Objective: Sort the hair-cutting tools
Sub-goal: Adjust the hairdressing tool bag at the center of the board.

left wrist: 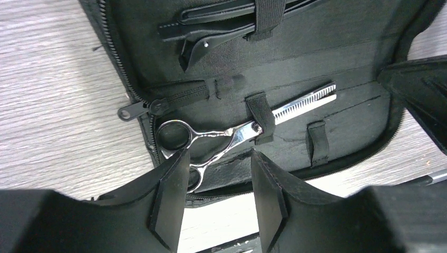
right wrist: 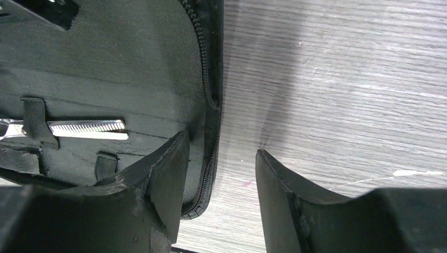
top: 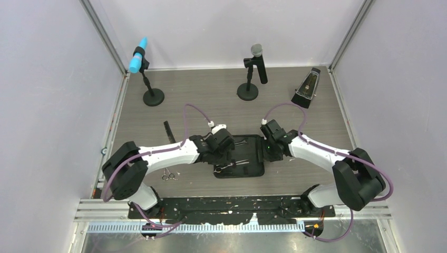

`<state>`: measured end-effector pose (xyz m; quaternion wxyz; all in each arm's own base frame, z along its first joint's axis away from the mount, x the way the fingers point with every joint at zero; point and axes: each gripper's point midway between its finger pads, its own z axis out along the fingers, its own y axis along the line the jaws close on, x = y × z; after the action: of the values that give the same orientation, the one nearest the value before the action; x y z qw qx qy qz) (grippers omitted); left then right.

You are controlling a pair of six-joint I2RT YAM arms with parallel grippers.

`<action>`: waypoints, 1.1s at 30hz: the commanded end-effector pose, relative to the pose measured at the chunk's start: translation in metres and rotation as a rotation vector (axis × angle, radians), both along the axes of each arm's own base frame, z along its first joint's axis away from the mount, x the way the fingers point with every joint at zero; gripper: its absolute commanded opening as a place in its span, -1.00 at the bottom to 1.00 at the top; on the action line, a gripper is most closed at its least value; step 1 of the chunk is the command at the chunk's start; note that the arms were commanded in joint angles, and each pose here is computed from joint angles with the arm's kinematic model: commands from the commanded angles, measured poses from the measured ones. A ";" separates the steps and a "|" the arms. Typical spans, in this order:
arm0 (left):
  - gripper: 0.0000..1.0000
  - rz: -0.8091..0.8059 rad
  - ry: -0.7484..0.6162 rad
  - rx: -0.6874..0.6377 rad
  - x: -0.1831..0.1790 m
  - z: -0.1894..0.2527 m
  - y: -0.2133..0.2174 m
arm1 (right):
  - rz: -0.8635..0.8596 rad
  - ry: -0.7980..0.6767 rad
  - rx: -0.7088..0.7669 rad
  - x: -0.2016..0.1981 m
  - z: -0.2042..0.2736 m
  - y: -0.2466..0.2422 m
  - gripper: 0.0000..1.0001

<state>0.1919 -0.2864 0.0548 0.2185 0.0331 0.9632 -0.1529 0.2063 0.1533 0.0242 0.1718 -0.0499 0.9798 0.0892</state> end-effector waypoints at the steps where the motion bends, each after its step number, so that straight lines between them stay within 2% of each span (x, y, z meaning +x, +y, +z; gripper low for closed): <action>1: -0.03 -0.044 0.035 0.000 -0.002 -0.006 -0.013 | 0.004 0.000 0.025 0.004 -0.009 0.008 0.05; 4: -0.03 -0.046 0.052 0.013 -0.003 -0.012 -0.014 | 0.017 0.024 0.052 0.000 -0.017 0.013 -0.11; 10: -0.04 -0.044 0.066 0.039 -0.003 -0.019 -0.012 | 0.026 0.038 0.054 -0.001 -0.023 0.015 -0.67; 12: -0.04 -0.050 0.072 0.039 -0.004 -0.021 -0.014 | 0.029 0.037 0.054 -0.001 -0.023 0.015 -0.75; 18: -0.09 -0.074 0.079 0.026 -0.004 -0.020 -0.021 | 0.033 0.041 0.058 -0.001 -0.025 0.016 -0.84; 30: -0.04 -0.004 -0.045 0.078 0.012 0.006 0.004 | 0.040 0.042 0.055 -0.002 -0.027 0.015 -0.86; 33: -0.03 -0.008 -0.033 0.076 0.014 0.003 0.001 | 0.042 0.044 0.053 -0.003 -0.028 0.015 -0.86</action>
<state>0.1950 -0.2864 0.0469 0.2104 0.0501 0.9687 -0.1219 0.2151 0.1677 0.0140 0.1744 -0.0531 0.9761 0.1187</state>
